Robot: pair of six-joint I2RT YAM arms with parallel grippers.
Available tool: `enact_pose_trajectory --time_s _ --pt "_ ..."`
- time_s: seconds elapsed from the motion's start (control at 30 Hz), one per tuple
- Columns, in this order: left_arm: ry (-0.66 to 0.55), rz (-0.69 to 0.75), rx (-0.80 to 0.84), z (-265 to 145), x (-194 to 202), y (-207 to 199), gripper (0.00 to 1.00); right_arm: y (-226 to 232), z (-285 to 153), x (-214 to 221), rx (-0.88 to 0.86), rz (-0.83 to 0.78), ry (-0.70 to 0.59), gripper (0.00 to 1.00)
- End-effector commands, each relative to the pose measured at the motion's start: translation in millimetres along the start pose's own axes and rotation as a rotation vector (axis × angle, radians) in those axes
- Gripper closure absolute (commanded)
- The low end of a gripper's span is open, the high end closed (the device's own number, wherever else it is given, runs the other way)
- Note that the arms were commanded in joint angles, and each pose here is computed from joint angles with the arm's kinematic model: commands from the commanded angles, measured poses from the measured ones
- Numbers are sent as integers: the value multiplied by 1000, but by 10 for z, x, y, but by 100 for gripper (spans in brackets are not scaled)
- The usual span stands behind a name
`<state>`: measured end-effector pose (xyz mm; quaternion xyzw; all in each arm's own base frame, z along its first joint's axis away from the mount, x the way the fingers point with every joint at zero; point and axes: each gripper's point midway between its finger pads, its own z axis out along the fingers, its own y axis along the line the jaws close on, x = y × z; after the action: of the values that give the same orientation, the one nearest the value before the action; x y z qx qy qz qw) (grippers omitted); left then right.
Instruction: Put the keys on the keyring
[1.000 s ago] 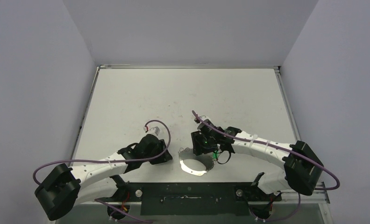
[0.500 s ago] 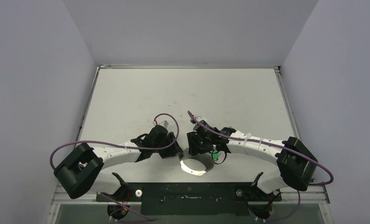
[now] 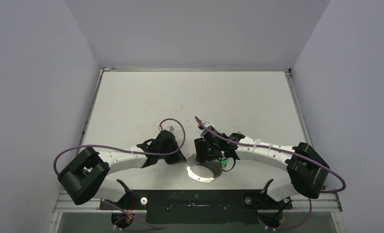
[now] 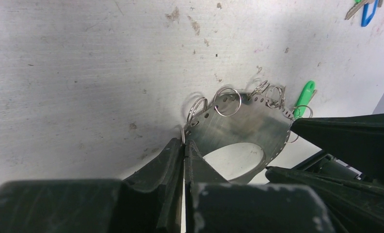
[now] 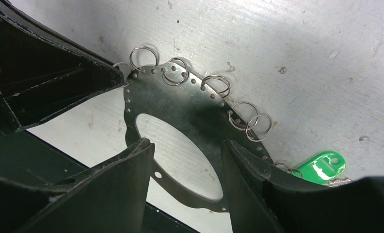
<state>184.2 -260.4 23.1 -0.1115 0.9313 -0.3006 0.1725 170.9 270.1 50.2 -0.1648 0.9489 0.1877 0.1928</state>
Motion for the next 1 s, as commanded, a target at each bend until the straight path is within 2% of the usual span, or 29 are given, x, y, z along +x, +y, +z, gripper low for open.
enact_pose_trajectory --time_s 0.0,0.23,0.4,0.7,0.97 --pt "-25 40 12 -64 -97 -119 100 51 -62 -115 -14 -3 -51 46" --pt "-20 137 -37 -168 -140 -88 100 17 -130 -151 0 -15 -72 45" --pt "-58 224 -51 -343 -264 -148 100 20 -257 -234 -12 -43 -126 41" --pt "-160 355 -24 -709 -501 -329 100 49 -639 -459 -80 -113 -327 35" --pt "-263 509 31 -1155 -749 -641 100 -44 -1068 -692 -72 -173 -556 33"
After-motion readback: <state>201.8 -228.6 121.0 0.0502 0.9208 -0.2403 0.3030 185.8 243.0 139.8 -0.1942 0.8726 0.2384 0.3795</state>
